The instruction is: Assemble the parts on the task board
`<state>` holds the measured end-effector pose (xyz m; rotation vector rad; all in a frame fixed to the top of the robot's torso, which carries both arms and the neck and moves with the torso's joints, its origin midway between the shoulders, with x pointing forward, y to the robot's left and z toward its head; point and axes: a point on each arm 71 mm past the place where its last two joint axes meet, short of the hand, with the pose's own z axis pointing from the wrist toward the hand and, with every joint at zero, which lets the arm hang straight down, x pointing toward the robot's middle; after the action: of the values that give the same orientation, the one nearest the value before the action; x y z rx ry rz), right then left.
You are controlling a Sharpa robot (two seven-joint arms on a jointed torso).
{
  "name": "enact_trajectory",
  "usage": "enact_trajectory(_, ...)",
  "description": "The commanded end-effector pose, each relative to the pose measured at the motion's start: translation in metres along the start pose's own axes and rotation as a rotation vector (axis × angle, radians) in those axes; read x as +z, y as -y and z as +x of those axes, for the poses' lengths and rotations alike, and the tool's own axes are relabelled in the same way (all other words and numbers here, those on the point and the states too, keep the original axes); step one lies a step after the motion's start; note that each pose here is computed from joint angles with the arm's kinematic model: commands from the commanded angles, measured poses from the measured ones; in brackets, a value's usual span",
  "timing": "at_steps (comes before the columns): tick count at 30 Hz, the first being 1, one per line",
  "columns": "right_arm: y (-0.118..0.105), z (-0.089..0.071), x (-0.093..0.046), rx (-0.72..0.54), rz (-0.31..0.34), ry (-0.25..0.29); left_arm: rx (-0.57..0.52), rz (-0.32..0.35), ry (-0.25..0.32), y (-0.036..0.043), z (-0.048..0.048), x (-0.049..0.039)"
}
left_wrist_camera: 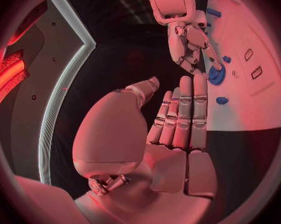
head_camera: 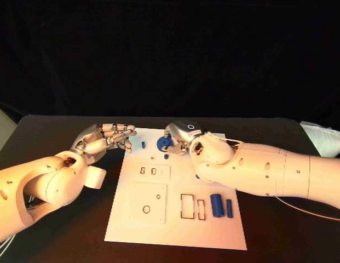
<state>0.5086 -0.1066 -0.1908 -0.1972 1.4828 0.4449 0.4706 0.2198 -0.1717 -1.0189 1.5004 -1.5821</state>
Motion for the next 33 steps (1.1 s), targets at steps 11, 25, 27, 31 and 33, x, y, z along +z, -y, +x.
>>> enact_trajectory(11, 0.001, 0.005, -0.004, 0.02, -0.004, -0.052, -0.003, 0.002, -0.014, 0.0009, 0.0017, 0.0004)
enact_trajectory(25, 0.01, 0.008, -0.009, 0.029, 0.024, -0.083, -0.002, 0.001, -0.013, 0.0007, 0.001, 0.0005)
enact_trajectory(27, 0.011, 0.008, -0.01, 0.032, 0.027, -0.083, -0.002, 0.001, -0.013, 0.0006, 0.001, 0.0006)
enact_trajectory(31, 0.013, 0.008, -0.012, 0.045, 0.034, -0.086, -0.001, 0.001, -0.013, 0.0006, 0.0009, 0.0007)
enact_trajectory(33, 0.014, 0.008, -0.013, 0.06, 0.038, -0.087, -0.001, 0.001, -0.012, 0.0005, 0.0007, 0.0007)
